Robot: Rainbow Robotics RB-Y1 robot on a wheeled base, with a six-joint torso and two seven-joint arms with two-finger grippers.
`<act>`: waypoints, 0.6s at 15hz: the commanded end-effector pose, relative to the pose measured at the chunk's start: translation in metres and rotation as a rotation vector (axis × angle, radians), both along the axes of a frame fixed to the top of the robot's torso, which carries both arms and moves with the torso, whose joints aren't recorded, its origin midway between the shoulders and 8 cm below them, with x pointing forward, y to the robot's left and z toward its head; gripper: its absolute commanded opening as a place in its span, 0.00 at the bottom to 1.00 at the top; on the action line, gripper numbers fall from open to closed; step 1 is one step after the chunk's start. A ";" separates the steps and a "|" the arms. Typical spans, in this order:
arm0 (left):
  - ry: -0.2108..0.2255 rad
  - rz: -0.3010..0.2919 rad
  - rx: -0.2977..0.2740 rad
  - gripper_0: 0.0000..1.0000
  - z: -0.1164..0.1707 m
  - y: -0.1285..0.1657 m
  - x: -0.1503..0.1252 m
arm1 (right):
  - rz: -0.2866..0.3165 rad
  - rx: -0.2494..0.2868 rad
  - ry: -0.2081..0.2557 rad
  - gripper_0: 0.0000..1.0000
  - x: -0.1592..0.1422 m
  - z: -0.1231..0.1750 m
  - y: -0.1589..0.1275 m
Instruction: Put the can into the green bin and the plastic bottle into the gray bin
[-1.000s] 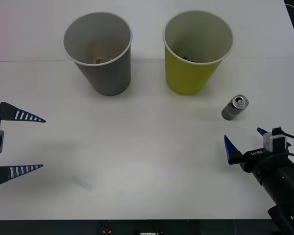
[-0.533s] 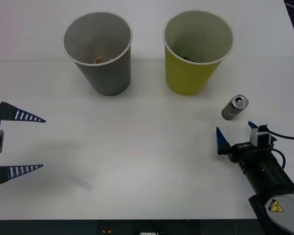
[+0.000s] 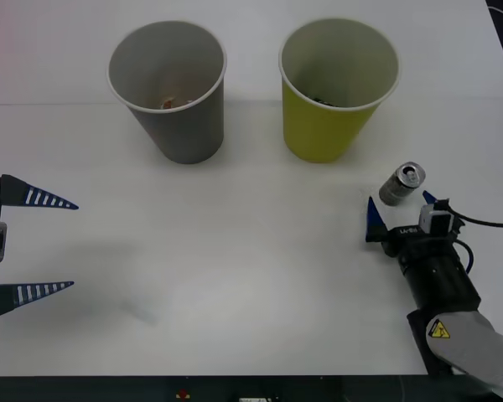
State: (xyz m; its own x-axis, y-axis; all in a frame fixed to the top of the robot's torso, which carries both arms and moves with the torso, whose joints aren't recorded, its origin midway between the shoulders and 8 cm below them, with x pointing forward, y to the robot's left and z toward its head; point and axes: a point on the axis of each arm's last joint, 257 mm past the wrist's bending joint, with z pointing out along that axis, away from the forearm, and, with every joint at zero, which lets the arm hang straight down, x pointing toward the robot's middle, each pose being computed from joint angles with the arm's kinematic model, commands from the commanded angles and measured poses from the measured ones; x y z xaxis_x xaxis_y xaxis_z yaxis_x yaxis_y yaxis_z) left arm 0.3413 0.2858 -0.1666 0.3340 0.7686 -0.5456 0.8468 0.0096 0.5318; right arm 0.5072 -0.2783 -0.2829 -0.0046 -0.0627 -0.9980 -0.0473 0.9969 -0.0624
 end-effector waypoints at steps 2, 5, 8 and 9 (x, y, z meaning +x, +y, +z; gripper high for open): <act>0.000 0.000 0.000 1.00 0.000 0.000 0.000 | -0.026 0.000 -0.024 1.00 0.014 0.004 -0.002; 0.000 0.000 0.000 1.00 0.000 0.000 0.000 | -0.049 0.002 -0.040 1.00 0.026 0.005 -0.002; 0.000 0.000 0.000 1.00 0.000 0.000 0.000 | -0.054 0.002 -0.052 1.00 0.036 0.009 0.000; 0.000 0.000 0.000 1.00 0.000 0.000 0.000 | -0.052 0.002 -0.058 1.00 0.038 0.012 0.002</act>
State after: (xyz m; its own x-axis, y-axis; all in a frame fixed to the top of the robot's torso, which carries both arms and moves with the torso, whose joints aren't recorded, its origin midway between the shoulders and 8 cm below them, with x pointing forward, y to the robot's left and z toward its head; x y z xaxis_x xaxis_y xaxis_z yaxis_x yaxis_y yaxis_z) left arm 0.3413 0.2858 -0.1666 0.3340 0.7686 -0.5456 0.8468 0.0096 0.5318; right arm 0.5433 -0.2775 -0.2725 0.0459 -0.0621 -0.9970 0.0093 0.9980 -0.0618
